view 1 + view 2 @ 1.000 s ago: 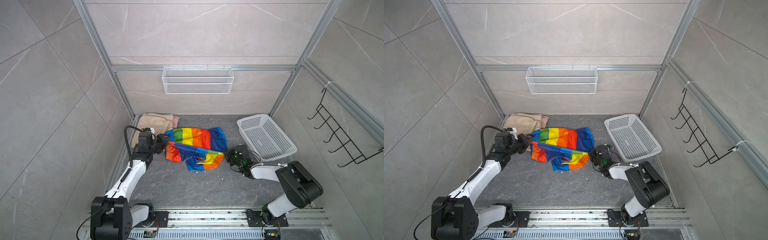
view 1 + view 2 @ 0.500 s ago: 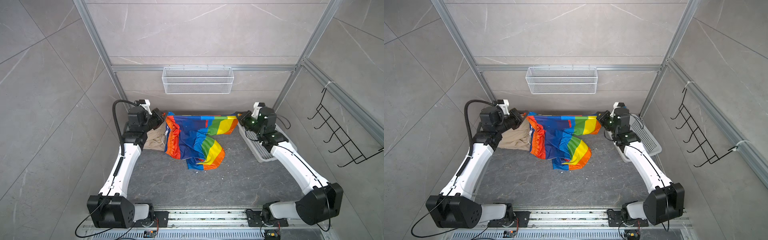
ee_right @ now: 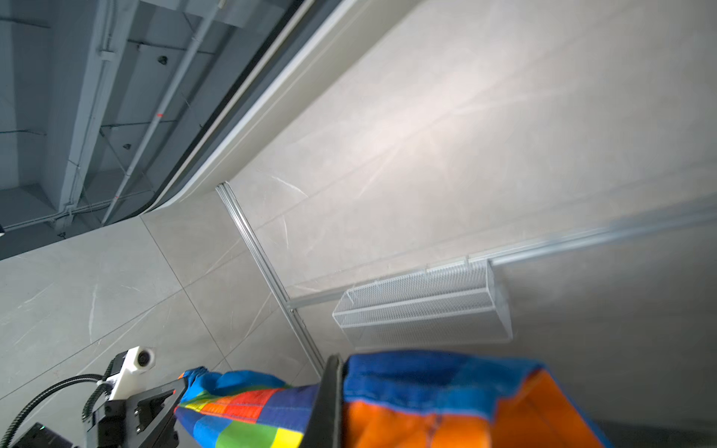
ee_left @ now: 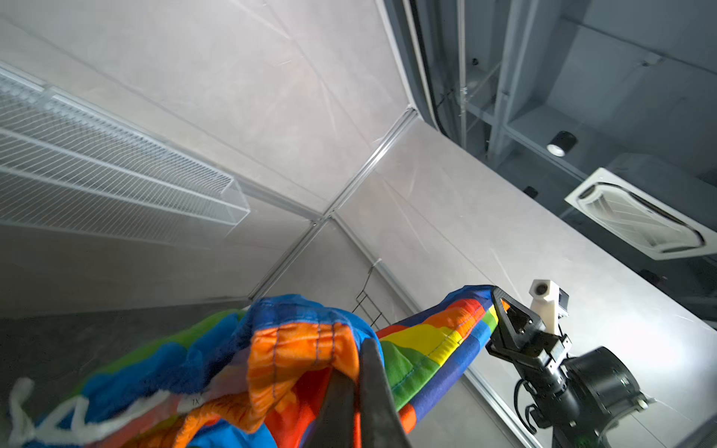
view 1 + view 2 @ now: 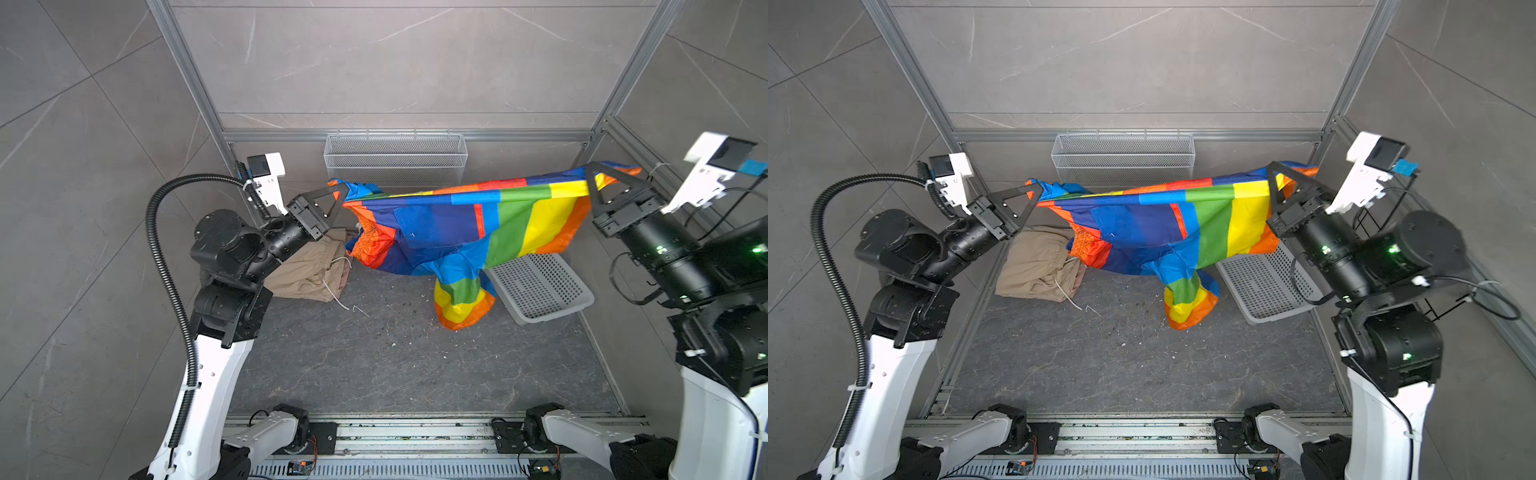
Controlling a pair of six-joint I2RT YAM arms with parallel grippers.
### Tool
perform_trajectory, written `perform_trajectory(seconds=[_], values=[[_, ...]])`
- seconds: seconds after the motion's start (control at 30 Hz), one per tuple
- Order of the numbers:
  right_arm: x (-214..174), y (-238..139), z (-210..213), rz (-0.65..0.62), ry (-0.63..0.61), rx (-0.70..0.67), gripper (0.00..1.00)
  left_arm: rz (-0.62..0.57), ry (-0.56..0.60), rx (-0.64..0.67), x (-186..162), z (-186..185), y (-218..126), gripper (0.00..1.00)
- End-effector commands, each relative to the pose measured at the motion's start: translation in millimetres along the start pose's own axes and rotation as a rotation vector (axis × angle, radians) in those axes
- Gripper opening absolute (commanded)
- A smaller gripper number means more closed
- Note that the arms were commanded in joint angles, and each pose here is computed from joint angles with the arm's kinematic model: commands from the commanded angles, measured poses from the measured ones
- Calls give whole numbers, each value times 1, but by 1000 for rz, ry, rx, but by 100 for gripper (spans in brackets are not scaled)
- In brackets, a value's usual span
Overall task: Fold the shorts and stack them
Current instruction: 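Lift the rainbow shorts with both grippers and shake them out in the air, then lower the rainbow shorts flat onto the floor with both grippers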
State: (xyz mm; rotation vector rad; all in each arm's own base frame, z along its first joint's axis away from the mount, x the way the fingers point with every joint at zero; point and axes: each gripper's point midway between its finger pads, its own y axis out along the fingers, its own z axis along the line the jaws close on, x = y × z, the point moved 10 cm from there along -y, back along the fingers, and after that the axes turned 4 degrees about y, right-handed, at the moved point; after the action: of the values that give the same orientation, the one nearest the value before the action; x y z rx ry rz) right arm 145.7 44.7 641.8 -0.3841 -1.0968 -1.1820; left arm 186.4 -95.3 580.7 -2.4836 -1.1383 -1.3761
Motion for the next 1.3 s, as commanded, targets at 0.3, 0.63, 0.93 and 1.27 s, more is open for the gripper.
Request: perform_trajectory(seconds=[0.3, 0.63, 0.93, 1.27], values=[[-118, 198, -237, 429, 47, -536, 0, 61, -269, 554, -27, 204, 27, 0], [-246, 242, -283, 685, 97, -573, 0, 197, -454, 825, -111, 353, 3, 0], [-202, 237, -225, 629, 14, -501, 0, 187, -517, 840, -111, 387, 5, 0], [-268, 188, -248, 795, 67, -561, 0, 174, -532, 794, -109, 381, 7, 0]])
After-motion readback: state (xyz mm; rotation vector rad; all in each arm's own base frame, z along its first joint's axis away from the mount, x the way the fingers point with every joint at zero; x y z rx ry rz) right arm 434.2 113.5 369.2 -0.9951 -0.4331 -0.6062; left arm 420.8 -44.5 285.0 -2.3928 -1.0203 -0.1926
